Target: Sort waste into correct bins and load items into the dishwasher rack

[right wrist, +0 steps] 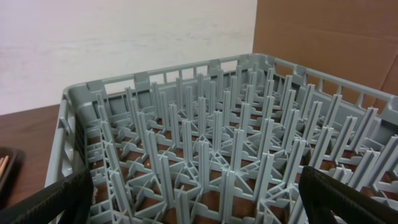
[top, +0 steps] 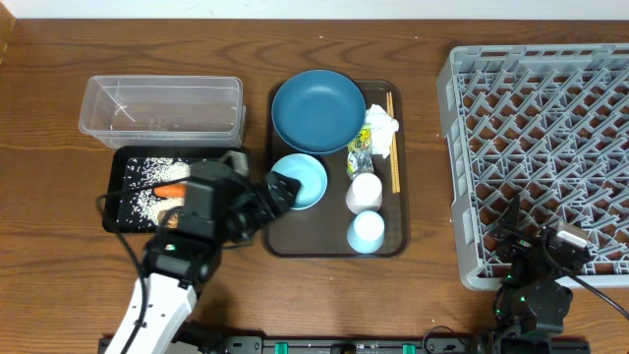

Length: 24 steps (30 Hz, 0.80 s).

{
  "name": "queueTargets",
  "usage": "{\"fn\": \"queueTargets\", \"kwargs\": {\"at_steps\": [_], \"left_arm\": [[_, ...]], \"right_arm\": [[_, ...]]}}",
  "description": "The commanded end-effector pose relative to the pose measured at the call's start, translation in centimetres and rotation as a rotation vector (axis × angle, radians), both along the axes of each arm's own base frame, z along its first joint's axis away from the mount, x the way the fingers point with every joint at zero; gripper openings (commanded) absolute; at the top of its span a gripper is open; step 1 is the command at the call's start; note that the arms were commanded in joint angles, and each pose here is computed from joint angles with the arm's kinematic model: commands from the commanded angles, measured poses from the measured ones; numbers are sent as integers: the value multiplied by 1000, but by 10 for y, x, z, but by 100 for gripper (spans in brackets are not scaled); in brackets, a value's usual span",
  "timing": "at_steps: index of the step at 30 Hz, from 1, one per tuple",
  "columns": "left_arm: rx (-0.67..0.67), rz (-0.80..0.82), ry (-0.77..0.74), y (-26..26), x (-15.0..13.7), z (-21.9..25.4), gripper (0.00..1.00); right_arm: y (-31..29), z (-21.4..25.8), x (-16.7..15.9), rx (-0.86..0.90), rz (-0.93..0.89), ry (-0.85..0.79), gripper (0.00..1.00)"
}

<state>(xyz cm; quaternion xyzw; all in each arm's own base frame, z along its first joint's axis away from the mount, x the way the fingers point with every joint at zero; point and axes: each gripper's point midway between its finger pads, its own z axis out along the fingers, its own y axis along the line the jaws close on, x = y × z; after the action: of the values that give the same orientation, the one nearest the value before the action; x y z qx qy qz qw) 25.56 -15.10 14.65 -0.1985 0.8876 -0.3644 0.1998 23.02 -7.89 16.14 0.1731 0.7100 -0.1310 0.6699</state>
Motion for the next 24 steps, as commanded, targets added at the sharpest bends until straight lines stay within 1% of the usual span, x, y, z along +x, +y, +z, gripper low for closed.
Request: {"fn": "queueTargets", "kwargs": {"at_steps": [1,4,10,13,20,22,24], "left_arm": [[97,-44,-40,-6,-5,-8,98],[138,-62,-58,-13,-8,-10,98],[156,-137,-74,-32,-22,-11,98],[187,-156,-84,-37,-27,-13,98],[371,-113,-78,-19,-35,-17,98],[429,-83,-76,-8,-34,-10,98],[498,-16,-57,10,-33,-2,98]], "right_arm": [[0,0,0,-2,1,7,99],[0,0,0,-2,1,7,99],[0,0,0,-3,1,8,99],[0,0,0,-2,1,7,99],[0,0,0,-2,1,7,99],[0,0,0,-3,1,8,99],[0,0,0,-2,1,7,99]]}}
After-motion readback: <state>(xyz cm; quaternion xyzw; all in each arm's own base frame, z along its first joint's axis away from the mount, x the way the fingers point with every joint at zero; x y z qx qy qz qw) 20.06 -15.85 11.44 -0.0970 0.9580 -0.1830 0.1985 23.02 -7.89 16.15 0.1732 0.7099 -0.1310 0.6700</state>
